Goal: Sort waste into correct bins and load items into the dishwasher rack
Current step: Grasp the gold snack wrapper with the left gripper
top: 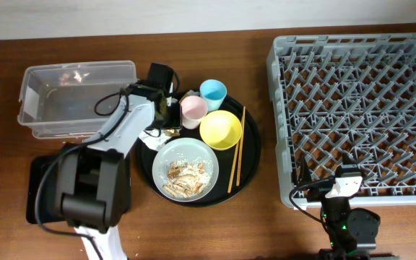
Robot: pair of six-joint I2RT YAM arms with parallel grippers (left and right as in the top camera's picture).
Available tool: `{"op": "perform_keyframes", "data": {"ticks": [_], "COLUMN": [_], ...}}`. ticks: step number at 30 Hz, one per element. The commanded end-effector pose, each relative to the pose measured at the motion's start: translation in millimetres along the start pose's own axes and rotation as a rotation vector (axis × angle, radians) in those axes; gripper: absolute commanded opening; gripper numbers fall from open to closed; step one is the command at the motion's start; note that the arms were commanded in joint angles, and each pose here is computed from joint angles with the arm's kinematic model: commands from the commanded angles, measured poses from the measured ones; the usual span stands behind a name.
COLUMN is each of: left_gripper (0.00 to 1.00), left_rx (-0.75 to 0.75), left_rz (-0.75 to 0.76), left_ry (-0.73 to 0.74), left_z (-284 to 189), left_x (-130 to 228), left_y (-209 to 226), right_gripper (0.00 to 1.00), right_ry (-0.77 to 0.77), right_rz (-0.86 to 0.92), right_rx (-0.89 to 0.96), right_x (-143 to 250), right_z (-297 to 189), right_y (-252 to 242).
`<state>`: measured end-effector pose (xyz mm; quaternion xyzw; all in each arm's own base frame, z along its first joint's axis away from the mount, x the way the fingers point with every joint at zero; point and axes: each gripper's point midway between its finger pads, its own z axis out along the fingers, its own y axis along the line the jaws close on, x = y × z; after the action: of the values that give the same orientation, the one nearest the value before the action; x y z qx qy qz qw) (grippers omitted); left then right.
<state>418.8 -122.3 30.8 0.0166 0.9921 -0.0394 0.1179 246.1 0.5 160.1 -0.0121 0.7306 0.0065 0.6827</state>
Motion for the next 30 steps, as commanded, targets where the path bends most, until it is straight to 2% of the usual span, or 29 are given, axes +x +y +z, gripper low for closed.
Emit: {"op": "perform_keyframes", "data": {"ticks": [1,4,8,11,14,17,22,30], "left_gripper": [0.59,0.57,0.48,0.35,0.29,0.13,0.08,0.04], "left_rx": [0.016,0.017,0.017,0.009,-0.002,-0.001,0.006,0.018], "left_rz": [0.014,0.049,0.048,0.048,0.048,0.048,0.048,0.028], "left_ry": [0.027,0.02,0.02,0.018,0.018,0.017,0.005,-0.05], "left_z": [11.7,12.2,12.2,12.2,12.2,11.5,-1.3,-55.0], "left_x": [5.4,3.7,3.8,3.2,3.4,2.9,0.9,0.2], "left_y": [0.2,-0.2,-0.1,1.2,3.1,2.8,1.5,0.7], "right_gripper": [0.99,0.99,0.99,0.99,0.99,0.99,0.99,0.99], "right_ry": [0.002,0.002,0.002,0.002,0.002,0.002,0.002,0.002], "right_rz": [-0.006,-0.006,-0.006,-0.006,-0.006,-0.006,-0.006,-0.006], "right_rx": [0.011,0.011,0.011,0.011,0.011,0.011,0.011,0.011], "right_x": [2.4,2.4,2.4,2.4,2.4,2.4,2.4,2.4], "right_z": [0.1,0.1,0.1,0.1,0.1,0.1,0.1,0.1], "right_y": [-2.3,-2.3,-2.4,-2.4,-2.3,-2.4,-2.3,-2.3]}}
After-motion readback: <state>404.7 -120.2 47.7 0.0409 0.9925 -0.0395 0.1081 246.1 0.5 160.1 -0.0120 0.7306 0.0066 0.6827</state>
